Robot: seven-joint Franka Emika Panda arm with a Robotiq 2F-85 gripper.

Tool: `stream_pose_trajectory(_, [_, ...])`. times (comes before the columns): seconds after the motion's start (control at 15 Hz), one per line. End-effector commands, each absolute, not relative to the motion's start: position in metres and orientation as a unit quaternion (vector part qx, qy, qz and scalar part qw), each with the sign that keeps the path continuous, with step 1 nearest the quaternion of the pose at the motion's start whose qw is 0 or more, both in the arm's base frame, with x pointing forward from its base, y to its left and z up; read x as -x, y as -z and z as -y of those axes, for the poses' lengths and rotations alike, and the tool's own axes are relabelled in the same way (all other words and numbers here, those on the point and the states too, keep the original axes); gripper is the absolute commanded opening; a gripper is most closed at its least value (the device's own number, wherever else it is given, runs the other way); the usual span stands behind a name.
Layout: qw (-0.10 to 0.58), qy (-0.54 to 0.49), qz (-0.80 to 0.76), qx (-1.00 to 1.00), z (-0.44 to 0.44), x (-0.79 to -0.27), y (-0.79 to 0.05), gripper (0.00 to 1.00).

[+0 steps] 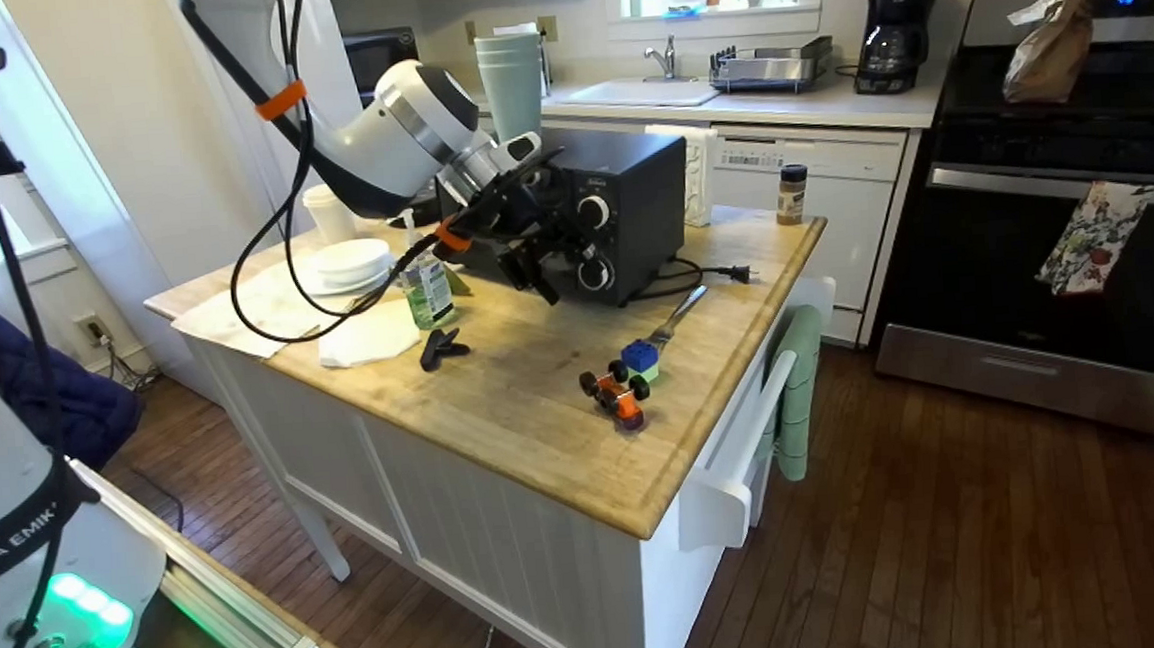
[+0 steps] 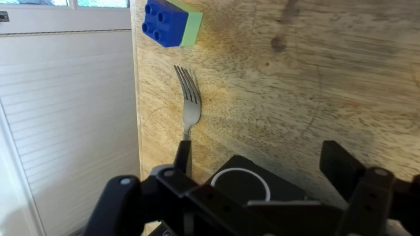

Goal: Turn the bottom knob on the toaster oven to the right

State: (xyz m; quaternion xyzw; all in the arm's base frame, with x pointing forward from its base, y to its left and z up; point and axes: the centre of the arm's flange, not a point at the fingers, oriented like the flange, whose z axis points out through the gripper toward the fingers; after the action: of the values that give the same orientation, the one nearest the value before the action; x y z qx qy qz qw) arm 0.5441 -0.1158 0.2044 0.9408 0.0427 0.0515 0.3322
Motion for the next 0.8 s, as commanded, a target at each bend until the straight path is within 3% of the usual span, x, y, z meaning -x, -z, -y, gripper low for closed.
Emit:
stream_pose_trajectory(0.0, [0.349, -0.077, -0.062, -0.932, 0.1175, -0.5466, -0.2032, 1.0])
stream_pose_trajectory(0.27, [0.353, -0.091, -0.073, -0.928, 0.1178, -0.5466, -0.2016, 0.96])
stream_pose_trajectory(0.33, [0.352, -0.093, -0.075, -0.928, 0.1178, -0.5467, -0.2013, 0.77])
stream_pose_trajectory(0.47, [0.35, -0.101, -0.079, -0.928, 0.1174, -0.5461, -0.2009, 0.68])
stream_pose_trajectory(0.6, [0.349, -0.11, -0.085, -0.927, 0.1163, -0.5461, -0.2019, 0.53])
stream_pose_trajectory(0.67, [0.348, -0.115, -0.086, -0.926, 0.1158, -0.5458, -0.202, 0.71])
stream_pose_trajectory(0.73, [0.347, -0.121, -0.09, -0.926, 0.1149, -0.5454, -0.2025, 0.77])
